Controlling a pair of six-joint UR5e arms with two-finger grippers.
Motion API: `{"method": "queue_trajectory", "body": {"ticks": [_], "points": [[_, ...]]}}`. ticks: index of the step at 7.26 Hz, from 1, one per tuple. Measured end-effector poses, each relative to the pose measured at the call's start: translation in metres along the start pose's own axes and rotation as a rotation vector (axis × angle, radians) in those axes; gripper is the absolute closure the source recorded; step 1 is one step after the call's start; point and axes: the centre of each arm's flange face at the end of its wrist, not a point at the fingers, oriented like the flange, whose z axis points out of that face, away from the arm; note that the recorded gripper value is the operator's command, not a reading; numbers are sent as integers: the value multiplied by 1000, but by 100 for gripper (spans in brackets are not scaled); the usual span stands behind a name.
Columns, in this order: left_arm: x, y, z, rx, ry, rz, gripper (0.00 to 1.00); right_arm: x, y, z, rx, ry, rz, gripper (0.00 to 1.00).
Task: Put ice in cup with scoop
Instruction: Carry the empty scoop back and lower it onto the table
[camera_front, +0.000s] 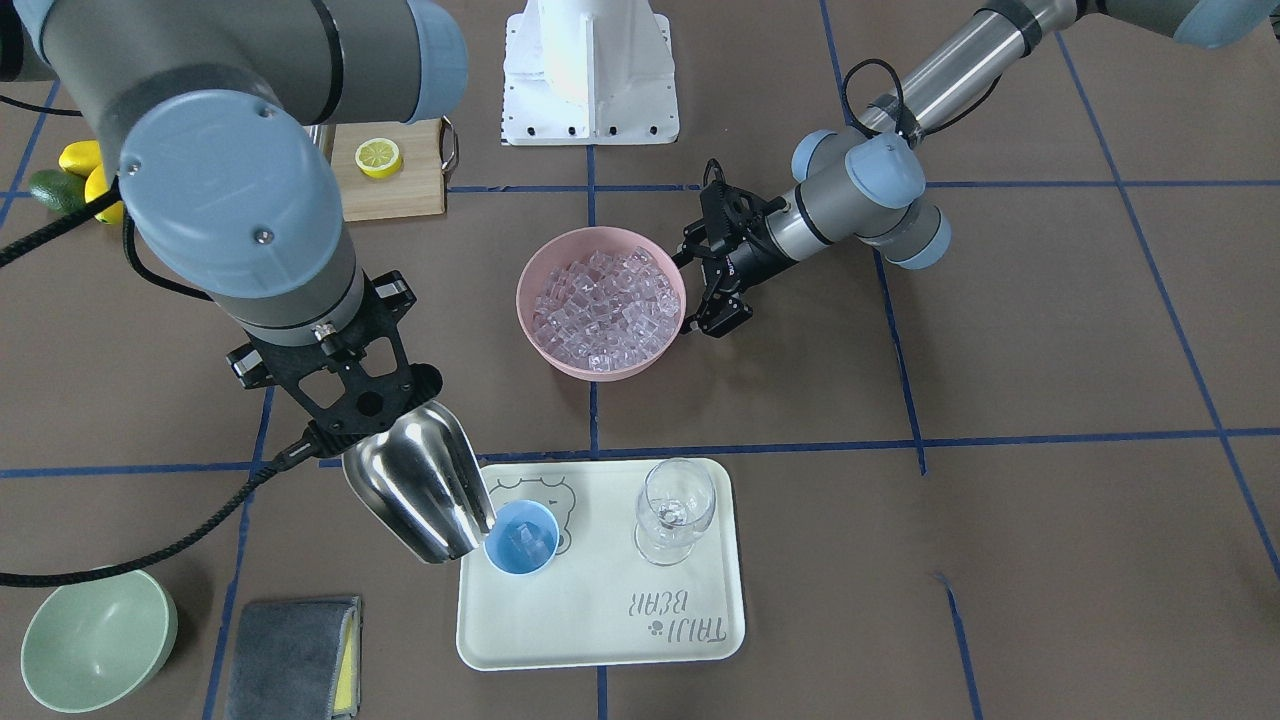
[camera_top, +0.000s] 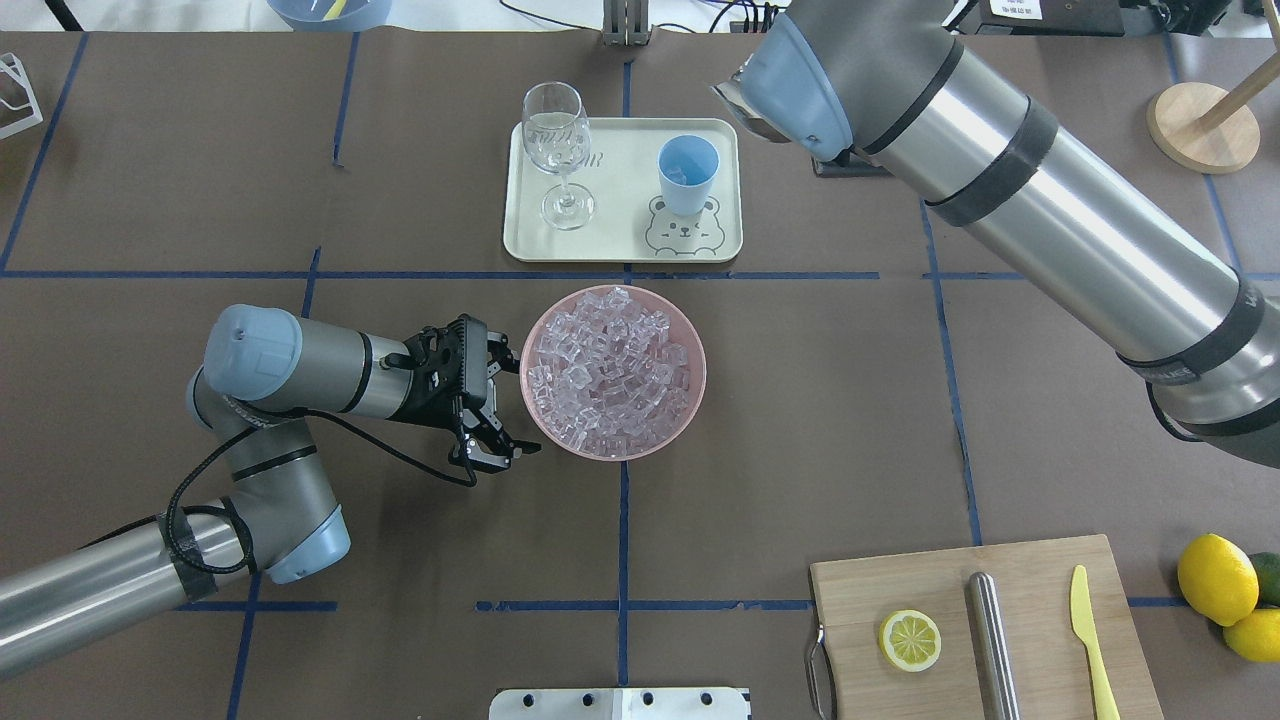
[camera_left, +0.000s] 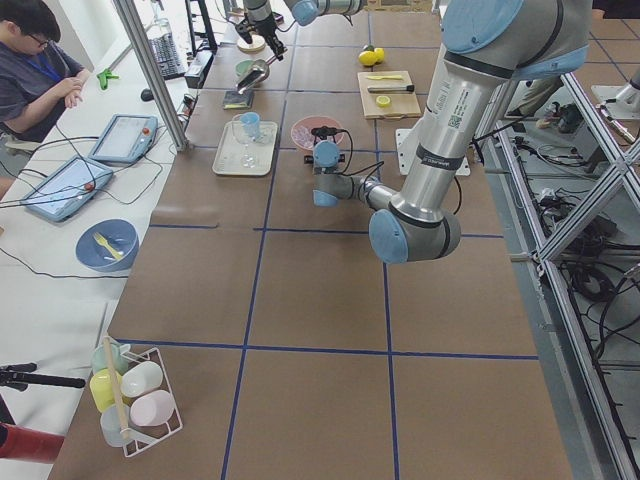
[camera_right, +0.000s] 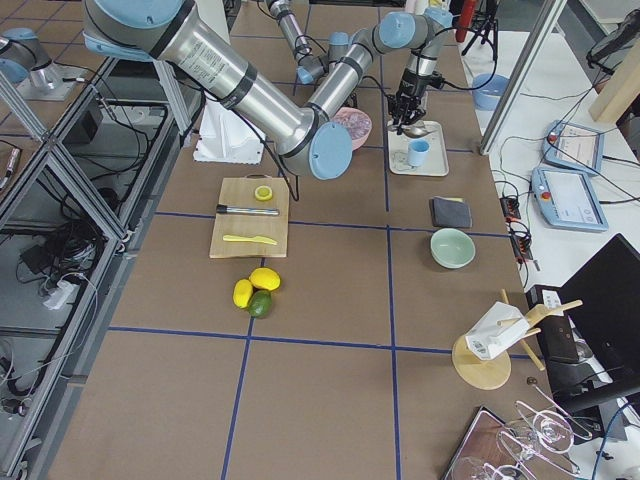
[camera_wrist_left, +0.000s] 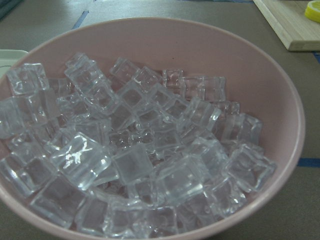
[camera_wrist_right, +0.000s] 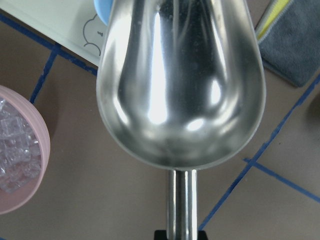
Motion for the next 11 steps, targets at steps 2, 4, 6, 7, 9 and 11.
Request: {"method": "queue_trajectory", "body": {"ticks": [2,4,6,7,9,11], "points": [[0,0,0,0,-1,-1,0,11,53,9,42,-64,238,100],[-1,1,0,-1,-1,-1,0,22,119,24,68,-115,415,100],[-1,1,0,-1,-2,-1,0,31,176,51,68,-126,509,100],[-1,1,0,-1,-1,-1,0,38,195,70,72,-130,525,100],[0,1,0,-1,0,-1,0,54,222,115,101,-142,544,100],[0,1,0,-1,0,-1,0,70,253,170,146,-157,551,100]]}}
